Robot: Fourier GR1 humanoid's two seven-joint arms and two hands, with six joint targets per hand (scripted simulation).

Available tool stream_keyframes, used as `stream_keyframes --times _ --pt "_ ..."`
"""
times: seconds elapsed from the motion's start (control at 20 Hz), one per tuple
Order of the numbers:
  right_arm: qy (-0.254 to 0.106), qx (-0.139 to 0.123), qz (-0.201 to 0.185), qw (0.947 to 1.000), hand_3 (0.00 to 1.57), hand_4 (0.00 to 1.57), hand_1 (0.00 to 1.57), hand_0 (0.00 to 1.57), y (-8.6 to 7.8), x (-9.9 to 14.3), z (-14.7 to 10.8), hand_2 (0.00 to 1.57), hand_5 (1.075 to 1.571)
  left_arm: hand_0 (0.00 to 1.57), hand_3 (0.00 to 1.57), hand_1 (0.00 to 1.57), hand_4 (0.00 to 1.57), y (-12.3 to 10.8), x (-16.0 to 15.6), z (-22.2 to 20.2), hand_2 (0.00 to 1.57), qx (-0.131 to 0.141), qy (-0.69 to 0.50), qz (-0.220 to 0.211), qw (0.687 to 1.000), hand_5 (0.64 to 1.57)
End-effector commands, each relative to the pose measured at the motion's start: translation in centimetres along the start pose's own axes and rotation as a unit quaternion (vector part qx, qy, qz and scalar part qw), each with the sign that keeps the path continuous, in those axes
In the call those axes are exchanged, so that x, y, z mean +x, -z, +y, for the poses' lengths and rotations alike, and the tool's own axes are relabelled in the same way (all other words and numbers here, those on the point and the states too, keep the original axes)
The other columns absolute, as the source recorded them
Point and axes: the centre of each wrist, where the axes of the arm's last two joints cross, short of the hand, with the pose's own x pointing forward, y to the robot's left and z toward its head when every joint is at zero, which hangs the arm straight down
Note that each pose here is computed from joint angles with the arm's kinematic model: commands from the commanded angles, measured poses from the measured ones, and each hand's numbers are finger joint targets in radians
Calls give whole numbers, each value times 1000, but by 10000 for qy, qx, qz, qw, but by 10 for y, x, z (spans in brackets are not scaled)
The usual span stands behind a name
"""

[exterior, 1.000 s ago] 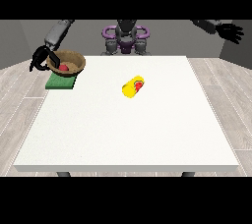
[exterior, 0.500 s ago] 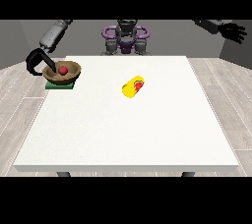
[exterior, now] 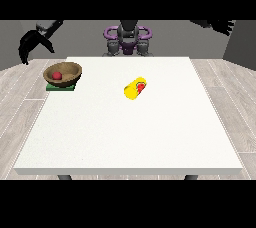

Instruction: Pick the cup and pour the ball into the bowl, then pick the bowl and place it on the pad

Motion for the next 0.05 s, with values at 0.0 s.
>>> stream_keyframes --times 0.0 --pt "116 827 -275 9961 0 476 0 0 -4 31 44 0 1434 0 0 0 902 -19 -37 -23 0 109 64 840 9964 1559"
